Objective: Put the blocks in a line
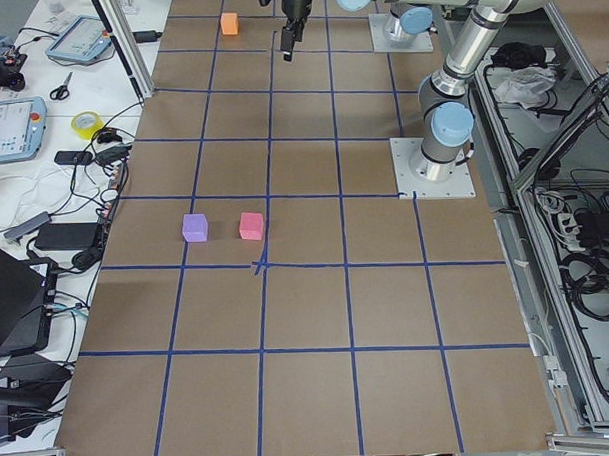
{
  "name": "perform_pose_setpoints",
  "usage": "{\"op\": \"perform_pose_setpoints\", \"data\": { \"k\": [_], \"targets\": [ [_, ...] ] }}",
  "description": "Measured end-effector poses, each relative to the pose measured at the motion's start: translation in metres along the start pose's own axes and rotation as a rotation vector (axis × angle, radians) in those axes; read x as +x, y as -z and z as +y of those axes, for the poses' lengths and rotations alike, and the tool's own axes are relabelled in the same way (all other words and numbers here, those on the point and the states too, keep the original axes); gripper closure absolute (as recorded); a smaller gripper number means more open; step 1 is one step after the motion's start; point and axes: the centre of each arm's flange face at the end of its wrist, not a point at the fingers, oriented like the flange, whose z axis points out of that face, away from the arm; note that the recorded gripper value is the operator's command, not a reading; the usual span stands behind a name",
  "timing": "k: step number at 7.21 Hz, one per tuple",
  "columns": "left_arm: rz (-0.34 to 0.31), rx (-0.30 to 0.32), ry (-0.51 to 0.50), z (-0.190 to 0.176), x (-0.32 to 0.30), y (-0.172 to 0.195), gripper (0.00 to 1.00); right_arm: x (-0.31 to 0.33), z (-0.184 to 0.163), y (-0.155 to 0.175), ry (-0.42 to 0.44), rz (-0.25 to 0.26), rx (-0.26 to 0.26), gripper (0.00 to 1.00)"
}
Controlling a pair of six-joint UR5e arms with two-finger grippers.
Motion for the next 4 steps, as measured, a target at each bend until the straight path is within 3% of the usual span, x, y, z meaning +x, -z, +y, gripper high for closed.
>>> {"op": "perform_pose_setpoints", "data": {
  "k": [4],
  "targets": [
    [0.000,-0.002,0.000,0.000,0.000,0.000,0.00,0.025,-0.006,-0.003,-0.033,0.000,0.005,0.00]
  ]
}}
